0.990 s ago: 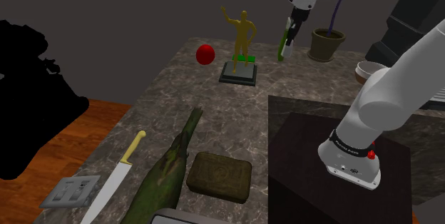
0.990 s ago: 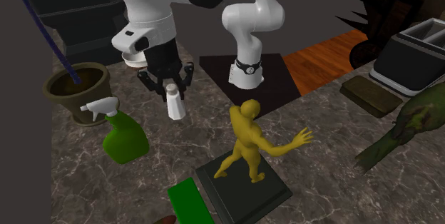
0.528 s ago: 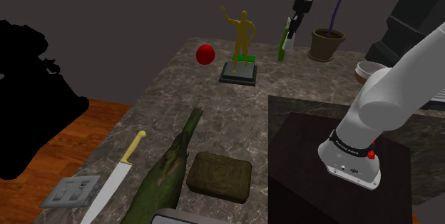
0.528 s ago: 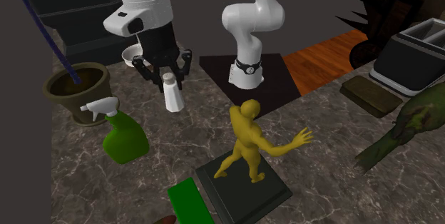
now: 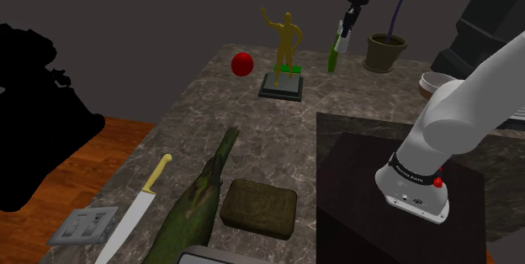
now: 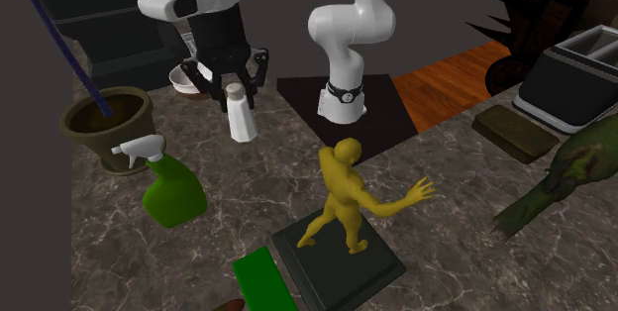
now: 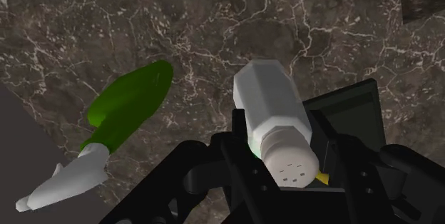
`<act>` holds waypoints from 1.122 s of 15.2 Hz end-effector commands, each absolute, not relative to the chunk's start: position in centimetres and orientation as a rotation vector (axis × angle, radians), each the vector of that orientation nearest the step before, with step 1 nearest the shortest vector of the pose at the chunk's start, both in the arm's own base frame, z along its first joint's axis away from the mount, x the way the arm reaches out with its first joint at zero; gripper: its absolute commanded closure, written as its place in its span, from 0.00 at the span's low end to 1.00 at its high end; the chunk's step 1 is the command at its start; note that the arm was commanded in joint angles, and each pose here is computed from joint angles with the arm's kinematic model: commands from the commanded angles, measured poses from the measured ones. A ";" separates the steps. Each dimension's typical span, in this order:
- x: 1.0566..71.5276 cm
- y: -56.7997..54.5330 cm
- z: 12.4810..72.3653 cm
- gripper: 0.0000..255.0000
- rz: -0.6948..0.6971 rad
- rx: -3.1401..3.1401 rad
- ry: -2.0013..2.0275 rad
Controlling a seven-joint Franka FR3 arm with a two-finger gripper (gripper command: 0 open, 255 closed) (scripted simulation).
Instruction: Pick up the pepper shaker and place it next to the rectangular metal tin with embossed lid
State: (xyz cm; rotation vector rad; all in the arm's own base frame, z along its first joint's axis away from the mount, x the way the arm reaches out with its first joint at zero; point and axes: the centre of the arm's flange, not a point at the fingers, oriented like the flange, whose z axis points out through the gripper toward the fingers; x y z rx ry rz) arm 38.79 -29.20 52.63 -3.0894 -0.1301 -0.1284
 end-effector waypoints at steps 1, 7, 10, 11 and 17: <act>38.8 -27.2 52.8 1.00 -0.128 -3.090 -0.129; 38.5 -19.3 52.8 1.00 -0.128 -3.090 -0.129; 38.4 -15.3 52.8 1.00 -0.128 -3.090 -0.129; 38.3 -14.0 52.8 1.00 -0.128 -3.090 -0.129; 38.0 -6.1 52.8 1.00 -0.128 -3.090 -0.129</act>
